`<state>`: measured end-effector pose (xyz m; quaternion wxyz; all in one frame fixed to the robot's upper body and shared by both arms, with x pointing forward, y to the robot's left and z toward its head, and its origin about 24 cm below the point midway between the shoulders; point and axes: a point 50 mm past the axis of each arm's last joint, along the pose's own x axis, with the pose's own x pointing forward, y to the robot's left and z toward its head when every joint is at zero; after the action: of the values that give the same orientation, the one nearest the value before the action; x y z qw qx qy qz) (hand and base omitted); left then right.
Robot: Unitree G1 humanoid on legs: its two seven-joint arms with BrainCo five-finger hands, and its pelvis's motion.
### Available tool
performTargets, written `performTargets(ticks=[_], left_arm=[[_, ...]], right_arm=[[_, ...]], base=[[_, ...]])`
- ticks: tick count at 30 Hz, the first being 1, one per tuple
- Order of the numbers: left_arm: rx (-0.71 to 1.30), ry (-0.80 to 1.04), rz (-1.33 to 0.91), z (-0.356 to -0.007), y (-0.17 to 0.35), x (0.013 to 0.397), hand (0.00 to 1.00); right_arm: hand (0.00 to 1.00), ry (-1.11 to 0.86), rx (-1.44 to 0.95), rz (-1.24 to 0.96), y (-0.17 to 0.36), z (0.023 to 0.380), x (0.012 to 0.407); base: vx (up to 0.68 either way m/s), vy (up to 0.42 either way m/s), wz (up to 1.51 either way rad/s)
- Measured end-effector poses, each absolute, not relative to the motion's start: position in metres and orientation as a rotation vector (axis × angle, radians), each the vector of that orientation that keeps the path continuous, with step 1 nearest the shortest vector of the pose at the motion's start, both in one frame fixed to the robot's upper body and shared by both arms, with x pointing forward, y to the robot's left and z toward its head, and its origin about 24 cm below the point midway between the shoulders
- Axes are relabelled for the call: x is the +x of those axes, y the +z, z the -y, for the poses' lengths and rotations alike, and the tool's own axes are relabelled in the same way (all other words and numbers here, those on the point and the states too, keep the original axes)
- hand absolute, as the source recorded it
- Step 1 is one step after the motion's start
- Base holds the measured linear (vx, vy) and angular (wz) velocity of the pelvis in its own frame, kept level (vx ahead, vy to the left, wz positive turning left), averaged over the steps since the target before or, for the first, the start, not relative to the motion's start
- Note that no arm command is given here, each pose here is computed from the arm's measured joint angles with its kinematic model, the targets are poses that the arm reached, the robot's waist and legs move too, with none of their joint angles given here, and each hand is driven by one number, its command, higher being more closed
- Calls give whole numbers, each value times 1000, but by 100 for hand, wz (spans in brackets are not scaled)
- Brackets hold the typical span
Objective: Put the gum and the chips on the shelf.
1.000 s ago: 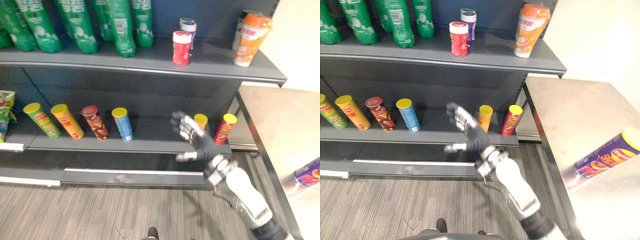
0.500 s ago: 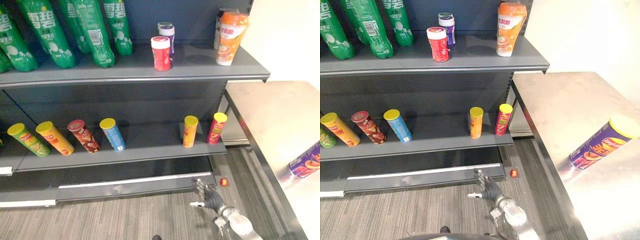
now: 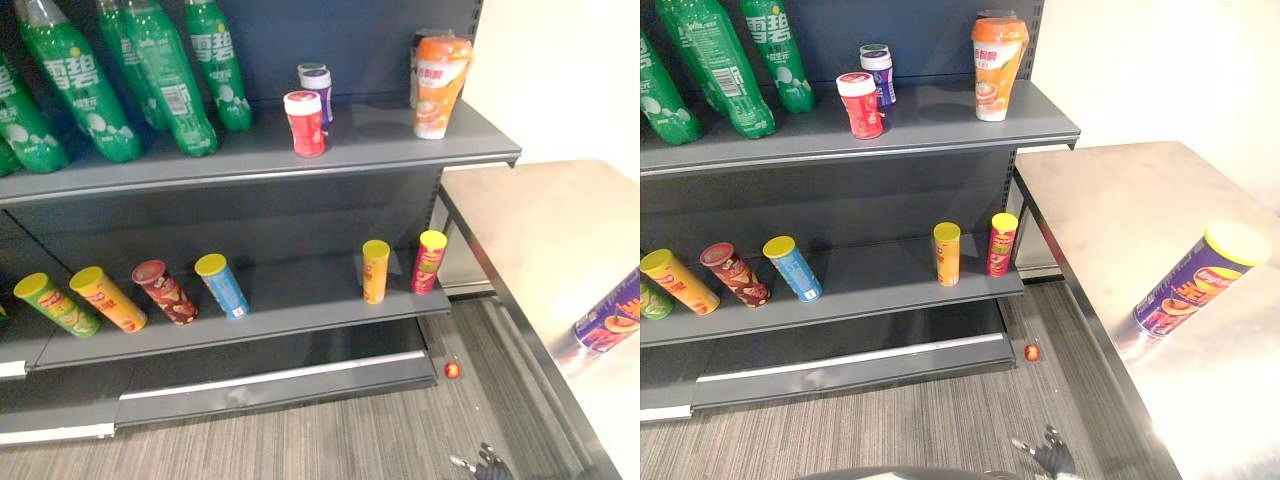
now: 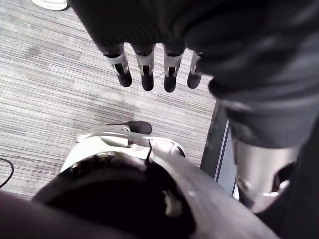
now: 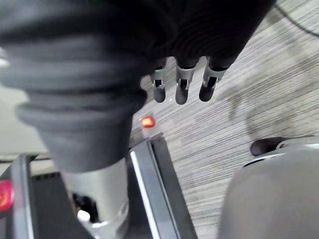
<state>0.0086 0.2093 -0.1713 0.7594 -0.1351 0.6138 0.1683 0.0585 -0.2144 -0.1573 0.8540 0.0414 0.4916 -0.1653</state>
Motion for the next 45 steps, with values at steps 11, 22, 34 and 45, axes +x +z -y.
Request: performTargets(ticks=[11, 22, 34, 45], left_arm=[[-305, 364, -1333, -210, -172, 15, 0], [-389, 402, -1220, -208, -170, 51, 0], [-421, 492, -1134, -220, -165, 56, 0], [-502, 506, -1066, -211, -164, 69, 0]], right_arm=[[0, -614, 272, -1053, -160, 216, 34], [0, -627, 268, -1042, -162, 219, 28], [0, -589, 209, -1032, -162, 214, 43], [0, -507, 202, -986, -160, 215, 57]], base=[[-17, 57, -80], [88, -87, -113], [70, -92, -41], [5, 183, -40]])
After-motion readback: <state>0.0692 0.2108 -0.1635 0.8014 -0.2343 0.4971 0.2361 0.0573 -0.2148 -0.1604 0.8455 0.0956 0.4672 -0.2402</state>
